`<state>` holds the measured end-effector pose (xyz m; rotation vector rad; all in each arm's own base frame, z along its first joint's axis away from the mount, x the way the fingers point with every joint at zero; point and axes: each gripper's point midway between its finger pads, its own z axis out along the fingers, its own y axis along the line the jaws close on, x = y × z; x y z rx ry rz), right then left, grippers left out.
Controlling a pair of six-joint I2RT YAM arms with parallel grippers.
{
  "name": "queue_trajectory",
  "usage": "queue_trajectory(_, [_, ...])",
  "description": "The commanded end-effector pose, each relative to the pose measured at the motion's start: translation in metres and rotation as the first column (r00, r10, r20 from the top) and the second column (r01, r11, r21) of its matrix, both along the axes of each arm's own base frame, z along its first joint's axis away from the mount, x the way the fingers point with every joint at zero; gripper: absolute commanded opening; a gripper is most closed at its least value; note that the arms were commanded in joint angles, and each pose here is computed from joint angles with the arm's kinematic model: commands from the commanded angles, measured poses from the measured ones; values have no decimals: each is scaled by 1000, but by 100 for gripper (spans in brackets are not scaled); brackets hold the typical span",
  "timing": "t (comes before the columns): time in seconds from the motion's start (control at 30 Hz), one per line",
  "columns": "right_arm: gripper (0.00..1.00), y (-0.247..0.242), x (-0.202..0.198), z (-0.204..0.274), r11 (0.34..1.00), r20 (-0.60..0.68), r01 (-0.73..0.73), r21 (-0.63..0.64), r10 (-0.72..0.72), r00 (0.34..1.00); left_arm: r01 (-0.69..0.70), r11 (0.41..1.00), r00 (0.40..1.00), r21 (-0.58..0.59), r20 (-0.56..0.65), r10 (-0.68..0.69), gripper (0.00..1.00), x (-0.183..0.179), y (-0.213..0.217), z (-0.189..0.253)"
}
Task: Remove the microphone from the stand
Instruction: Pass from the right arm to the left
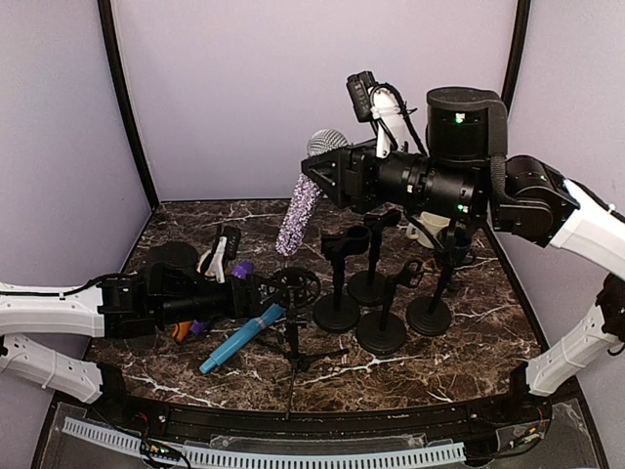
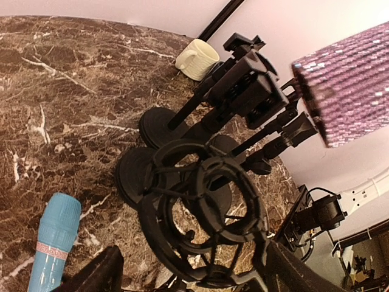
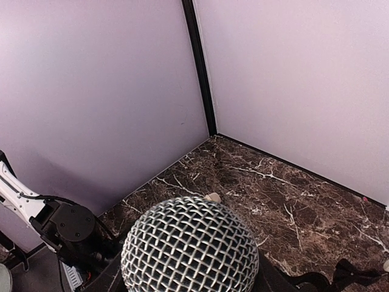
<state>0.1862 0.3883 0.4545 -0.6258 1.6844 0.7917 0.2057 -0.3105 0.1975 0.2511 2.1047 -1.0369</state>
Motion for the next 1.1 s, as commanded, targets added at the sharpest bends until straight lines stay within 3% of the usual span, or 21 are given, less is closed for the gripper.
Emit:
queue_trajectory(0.0, [23, -15, 11, 37, 988, 18, 14, 154, -17, 1000, 59, 998, 983, -11, 176, -56, 88, -2, 4, 55])
queue_trajectory(0.13, [23, -19, 19, 34, 973, -27, -53, 224, 60, 998, 119, 993, 944, 22, 306, -120, 90, -13, 11, 91])
queue_trajectory(0.3, [23, -20, 21, 34, 942, -68, -156, 297, 184, 980, 233, 965, 849, 117, 460, -260, 91, -26, 3, 146])
queue_trajectory(0.53, [22, -21, 5, 36, 866, -107, -303, 398, 372, 922, 304, 908, 775, 287, 481, -411, 92, -23, -21, 177])
queue_trajectory(0.77, [22, -20, -6, 29, 832, -131, -351, 430, 442, 887, 392, 869, 765, 302, 417, -490, 93, -26, -44, 175])
queue_trajectory(0.83, [22, -20, -6, 26, 833, -135, -350, 428, 442, 887, 399, 870, 768, 288, 414, -489, 89, -26, -46, 173])
queue_trajectory(1.07, [22, -19, -6, 19, 835, -150, -349, 426, 445, 883, 405, 878, 776, 255, 412, -477, 58, -26, -49, 169])
